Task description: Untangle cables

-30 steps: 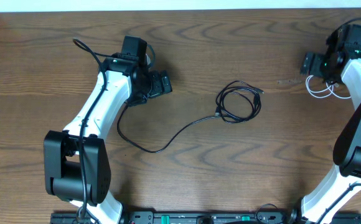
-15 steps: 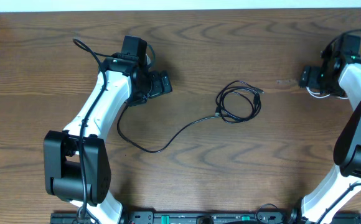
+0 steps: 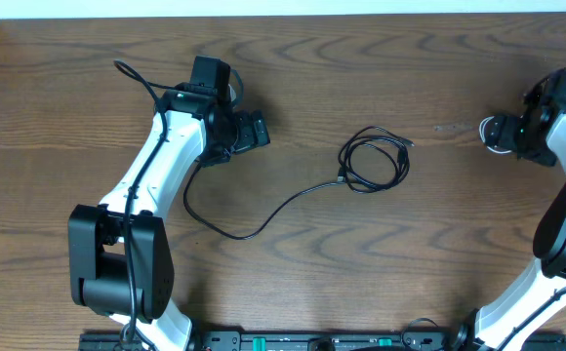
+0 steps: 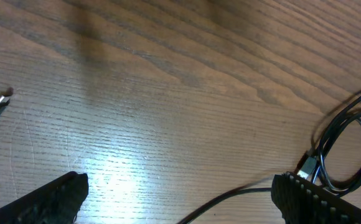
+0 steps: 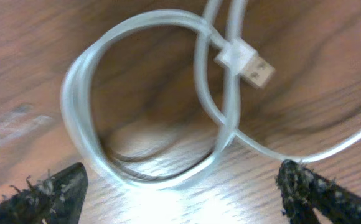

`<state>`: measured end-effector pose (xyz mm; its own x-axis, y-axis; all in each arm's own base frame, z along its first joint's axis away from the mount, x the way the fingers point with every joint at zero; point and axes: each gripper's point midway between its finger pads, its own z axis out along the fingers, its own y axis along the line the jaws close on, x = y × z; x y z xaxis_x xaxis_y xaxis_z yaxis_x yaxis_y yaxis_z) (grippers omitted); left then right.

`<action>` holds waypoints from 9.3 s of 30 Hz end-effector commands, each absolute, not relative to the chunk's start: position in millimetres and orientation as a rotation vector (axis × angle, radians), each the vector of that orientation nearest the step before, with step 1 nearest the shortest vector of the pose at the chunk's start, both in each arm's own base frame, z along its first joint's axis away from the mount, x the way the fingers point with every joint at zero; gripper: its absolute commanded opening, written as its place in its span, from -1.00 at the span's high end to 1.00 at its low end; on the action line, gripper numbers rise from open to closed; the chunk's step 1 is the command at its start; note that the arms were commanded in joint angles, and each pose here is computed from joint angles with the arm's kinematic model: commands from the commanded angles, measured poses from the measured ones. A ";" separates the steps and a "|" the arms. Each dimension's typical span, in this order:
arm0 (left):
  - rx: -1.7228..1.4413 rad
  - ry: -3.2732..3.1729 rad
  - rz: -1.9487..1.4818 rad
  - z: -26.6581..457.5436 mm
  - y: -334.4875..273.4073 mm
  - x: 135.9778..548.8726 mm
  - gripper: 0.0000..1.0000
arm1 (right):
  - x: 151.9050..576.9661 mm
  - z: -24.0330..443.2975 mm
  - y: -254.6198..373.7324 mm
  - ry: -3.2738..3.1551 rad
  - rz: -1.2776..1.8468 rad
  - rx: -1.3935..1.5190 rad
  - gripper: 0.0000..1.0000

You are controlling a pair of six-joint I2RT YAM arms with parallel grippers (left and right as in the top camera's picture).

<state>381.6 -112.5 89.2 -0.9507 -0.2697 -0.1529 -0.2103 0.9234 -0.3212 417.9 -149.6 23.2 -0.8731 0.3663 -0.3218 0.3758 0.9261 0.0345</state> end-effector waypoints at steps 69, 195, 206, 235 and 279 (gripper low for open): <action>-0.469 3.197 -0.313 69.9 -84.1 308.2 0.50 | 417.1 62.1 244.3 2.685 0.728 -0.074 0.89; -0.545 2.880 -1.388 62.9 -197.8 364.9 0.85 | 366.6 0.4 177.1 2.851 0.232 -0.537 0.04; -0.652 2.814 -1.419 66.6 -169.6 379.0 0.85 | 369.1 -0.8 170.5 2.848 0.173 -0.529 0.15; -0.593 3.074 -0.681 9.0 -209.8 327.2 0.84 | 385.5 16.6 194.4 2.762 0.354 -0.549 0.49; -0.583 3.084 -0.535 1.8 -204.2 320.5 0.45 | 383.0 2.0 215.5 2.698 0.416 -0.747 0.02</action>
<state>318.3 -205.7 8.6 -0.9341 -0.3372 0.1172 -0.3568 0.8712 -0.3373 383.4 213.5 7.0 -0.8218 -0.4281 -0.3760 -0.5223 0.8296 0.1971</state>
